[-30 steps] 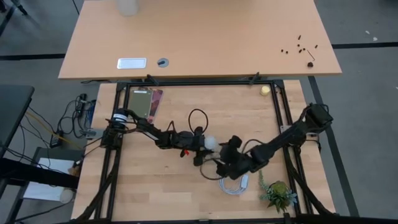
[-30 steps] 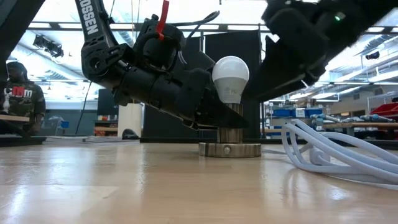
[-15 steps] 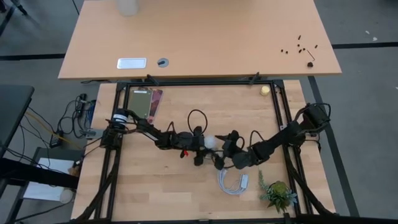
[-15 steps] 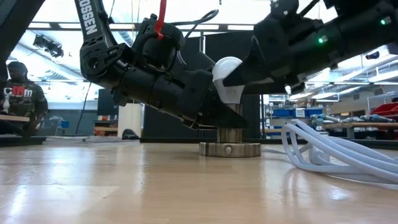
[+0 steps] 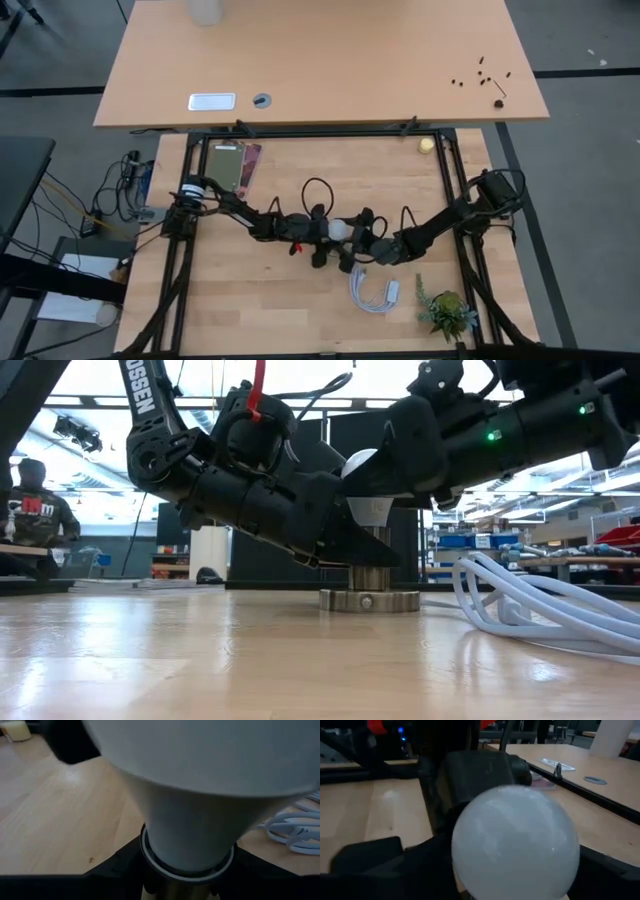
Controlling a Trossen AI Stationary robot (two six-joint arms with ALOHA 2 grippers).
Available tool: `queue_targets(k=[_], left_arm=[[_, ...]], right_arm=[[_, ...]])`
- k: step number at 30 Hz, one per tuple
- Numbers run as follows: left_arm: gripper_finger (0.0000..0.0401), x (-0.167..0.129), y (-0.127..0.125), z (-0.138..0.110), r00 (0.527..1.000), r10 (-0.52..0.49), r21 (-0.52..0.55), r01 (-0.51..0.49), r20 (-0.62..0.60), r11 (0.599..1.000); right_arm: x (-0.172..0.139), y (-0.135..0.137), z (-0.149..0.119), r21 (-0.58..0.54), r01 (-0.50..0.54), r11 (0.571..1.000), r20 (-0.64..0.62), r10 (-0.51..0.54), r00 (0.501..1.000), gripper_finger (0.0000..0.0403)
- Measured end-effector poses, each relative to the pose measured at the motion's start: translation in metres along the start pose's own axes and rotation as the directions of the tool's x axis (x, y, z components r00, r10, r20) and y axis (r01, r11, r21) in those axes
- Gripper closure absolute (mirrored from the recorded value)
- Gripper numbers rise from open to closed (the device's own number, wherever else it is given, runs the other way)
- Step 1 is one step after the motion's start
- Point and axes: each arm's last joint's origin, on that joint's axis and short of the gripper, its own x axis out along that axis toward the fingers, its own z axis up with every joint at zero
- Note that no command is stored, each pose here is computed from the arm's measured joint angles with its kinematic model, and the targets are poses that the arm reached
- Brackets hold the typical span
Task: Screw lightbulb
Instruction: Remove the white lightbulb from the desk lamp
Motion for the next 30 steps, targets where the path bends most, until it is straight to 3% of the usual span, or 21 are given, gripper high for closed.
queue_targets(k=[11, 17, 23, 30], left_arm=[[0.0208, 0.000, 0.000, 0.000, 1.000, -0.003, 0.002, 0.003, -0.001, 1.000], [0.0208, 0.000, -0.001, 0.000, 0.998, -0.058, 0.029, 0.058, -0.008, 0.998], [0.0208, -0.001, -0.006, -0.001, 0.981, -0.192, 0.108, 0.193, -0.021, 0.975], [0.0208, -0.001, -0.008, -0.001, 0.968, -0.251, 0.153, 0.252, -0.027, 0.956]], right_arm=[[0.002, -0.003, -0.001, -0.024, 0.009, 1.000, -0.008, -0.009, 1.000, 0.0143], [0.002, -0.002, -0.001, -0.083, -0.014, 0.996, -0.014, 0.013, 1.000, 0.0138], [0.006, -0.001, 0.000, -0.093, -0.200, 0.975, -0.046, 0.197, 0.979, 0.0133], [0.014, -0.007, 0.001, -0.128, -0.395, 0.910, -0.081, 0.388, 0.918, 0.0148]])
